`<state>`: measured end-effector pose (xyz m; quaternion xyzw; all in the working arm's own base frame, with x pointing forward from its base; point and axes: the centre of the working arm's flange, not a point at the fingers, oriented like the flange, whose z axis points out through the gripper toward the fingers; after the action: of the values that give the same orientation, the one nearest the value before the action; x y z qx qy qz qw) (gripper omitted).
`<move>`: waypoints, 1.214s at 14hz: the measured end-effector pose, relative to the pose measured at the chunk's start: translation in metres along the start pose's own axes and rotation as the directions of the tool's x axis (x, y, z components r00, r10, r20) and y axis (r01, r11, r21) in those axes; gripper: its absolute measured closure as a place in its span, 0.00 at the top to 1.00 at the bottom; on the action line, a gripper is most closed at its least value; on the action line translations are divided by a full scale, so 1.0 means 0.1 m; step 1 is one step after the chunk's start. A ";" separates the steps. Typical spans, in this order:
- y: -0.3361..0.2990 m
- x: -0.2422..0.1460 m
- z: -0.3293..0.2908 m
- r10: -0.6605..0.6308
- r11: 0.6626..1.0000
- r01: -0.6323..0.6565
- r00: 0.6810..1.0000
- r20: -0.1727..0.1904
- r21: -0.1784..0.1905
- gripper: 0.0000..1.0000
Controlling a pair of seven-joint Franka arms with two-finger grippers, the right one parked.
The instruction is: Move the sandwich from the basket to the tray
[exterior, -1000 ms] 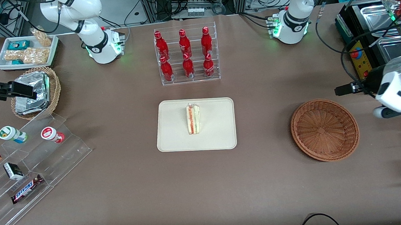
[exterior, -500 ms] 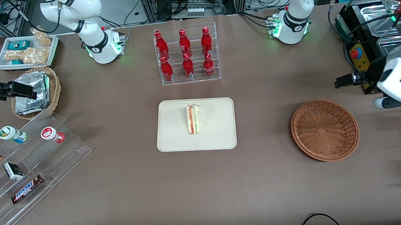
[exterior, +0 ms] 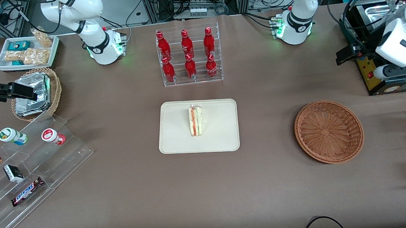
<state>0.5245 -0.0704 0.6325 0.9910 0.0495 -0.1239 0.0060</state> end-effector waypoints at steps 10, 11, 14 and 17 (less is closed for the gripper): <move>0.01 0.06 0.10 -0.004 1.000 0.003 0.999 -0.042 -0.007 1.00; 0.01 0.09 0.11 -0.004 1.000 0.003 0.999 -0.041 -0.009 1.00; 0.01 0.14 0.12 -0.004 1.000 0.003 0.999 -0.038 -0.011 1.00; 0.00 0.15 0.12 -0.006 1.000 0.006 0.999 -0.037 -0.011 1.00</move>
<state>0.5361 -0.0693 0.6169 0.9929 0.0534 -0.1054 0.0103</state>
